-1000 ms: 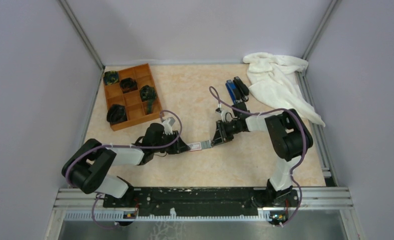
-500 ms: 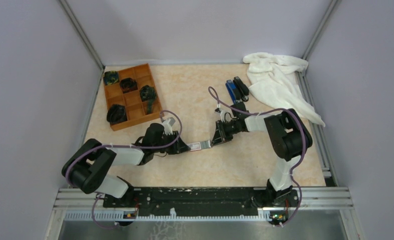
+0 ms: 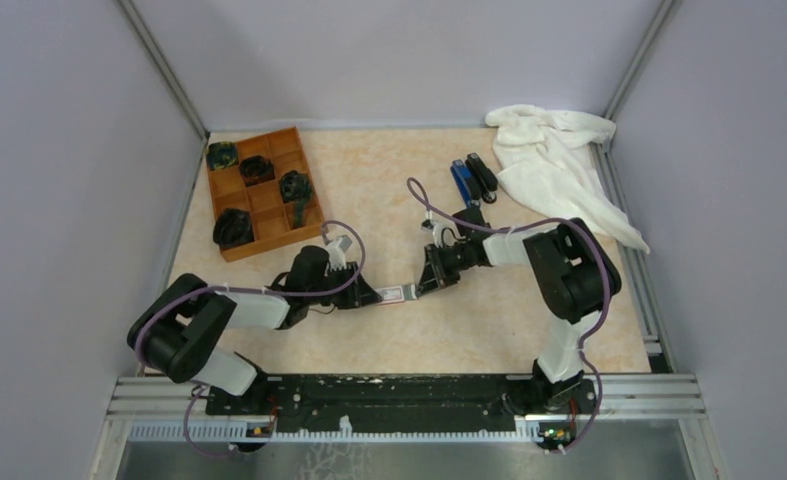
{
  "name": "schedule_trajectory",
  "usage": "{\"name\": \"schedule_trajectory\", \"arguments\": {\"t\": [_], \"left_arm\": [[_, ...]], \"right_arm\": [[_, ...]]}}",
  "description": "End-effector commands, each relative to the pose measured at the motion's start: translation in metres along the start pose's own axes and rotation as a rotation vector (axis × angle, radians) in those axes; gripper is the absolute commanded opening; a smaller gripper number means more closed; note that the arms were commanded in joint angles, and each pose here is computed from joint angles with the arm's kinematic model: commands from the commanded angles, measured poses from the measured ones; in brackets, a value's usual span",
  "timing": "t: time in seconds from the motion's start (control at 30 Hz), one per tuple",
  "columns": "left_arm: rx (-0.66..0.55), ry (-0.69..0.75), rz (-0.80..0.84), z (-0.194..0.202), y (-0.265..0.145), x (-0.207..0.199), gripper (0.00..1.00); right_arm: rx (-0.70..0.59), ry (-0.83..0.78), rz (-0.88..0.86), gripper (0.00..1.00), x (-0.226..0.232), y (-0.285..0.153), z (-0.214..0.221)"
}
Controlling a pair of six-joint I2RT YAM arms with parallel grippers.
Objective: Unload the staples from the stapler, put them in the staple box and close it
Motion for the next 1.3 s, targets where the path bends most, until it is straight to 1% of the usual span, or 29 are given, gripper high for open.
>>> {"name": "schedule_trajectory", "arguments": {"t": [0.0,1.27], "left_arm": [[0.119,-0.046,-0.149,0.035,-0.004,0.039,0.38],[0.144,-0.032,-0.135,0.040,0.007,0.030,0.37]], "right_arm": [[-0.005,-0.062,0.033,0.09,-0.001,0.004,-0.009],[0.018,-0.077,0.019,0.09,0.005,0.011,-0.005]]}}
Point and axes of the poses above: each gripper's point midway between its finger pads, its own y axis out along the fingers, its own x axis along the line the jaws close on, z = x × y, the point moved 1 cm from there along -y, back along the fingers, and after that the axes turned 12 degrees about -y, right-handed, at the moved point
